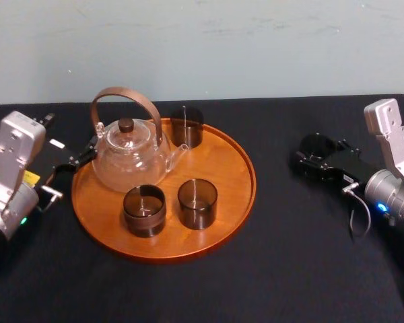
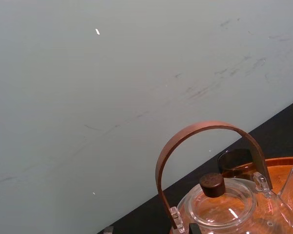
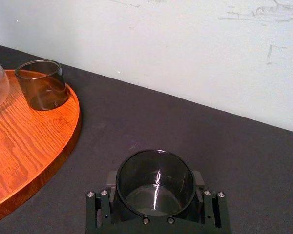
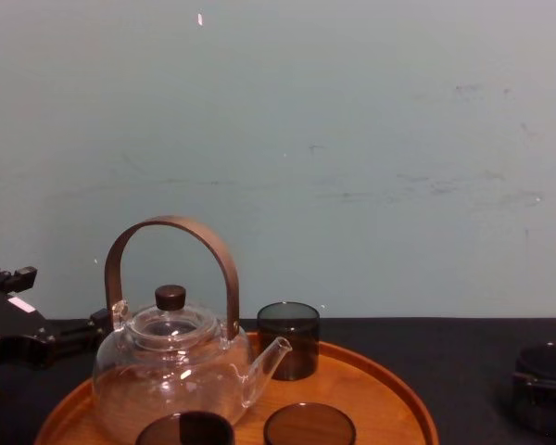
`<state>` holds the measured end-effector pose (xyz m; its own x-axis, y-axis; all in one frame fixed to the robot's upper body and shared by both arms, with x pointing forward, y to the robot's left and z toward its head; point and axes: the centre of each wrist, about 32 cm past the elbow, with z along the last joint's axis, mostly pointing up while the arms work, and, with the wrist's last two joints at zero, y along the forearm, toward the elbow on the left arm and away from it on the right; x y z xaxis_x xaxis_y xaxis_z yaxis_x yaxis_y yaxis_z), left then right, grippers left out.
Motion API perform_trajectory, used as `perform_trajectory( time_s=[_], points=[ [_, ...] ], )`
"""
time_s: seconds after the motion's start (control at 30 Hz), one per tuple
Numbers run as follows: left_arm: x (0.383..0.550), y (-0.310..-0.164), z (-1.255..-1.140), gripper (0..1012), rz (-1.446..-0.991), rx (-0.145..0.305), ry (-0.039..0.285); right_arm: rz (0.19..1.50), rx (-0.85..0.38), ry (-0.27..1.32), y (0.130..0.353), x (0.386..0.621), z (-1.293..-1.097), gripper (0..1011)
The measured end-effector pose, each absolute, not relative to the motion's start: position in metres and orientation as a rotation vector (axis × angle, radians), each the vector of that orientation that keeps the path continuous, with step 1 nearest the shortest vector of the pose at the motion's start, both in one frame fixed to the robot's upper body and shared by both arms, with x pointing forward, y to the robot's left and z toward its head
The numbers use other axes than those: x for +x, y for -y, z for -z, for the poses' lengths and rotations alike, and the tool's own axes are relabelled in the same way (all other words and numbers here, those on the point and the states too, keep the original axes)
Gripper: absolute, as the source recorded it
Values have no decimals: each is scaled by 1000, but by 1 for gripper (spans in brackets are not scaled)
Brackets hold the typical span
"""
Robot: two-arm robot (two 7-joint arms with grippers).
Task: Pick up the glass from the table and place it on the tray.
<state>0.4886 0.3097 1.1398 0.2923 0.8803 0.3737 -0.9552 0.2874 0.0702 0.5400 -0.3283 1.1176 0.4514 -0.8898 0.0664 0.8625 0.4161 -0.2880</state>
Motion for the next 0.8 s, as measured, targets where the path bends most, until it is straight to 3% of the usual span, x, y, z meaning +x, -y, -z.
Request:
perform_trajectory(
  time_s=[0.8],
  points=[
    [489,-310,-1140,1001,-1248,304,285,1102,-299,-102,328,540,-1118,905]
  ],
)
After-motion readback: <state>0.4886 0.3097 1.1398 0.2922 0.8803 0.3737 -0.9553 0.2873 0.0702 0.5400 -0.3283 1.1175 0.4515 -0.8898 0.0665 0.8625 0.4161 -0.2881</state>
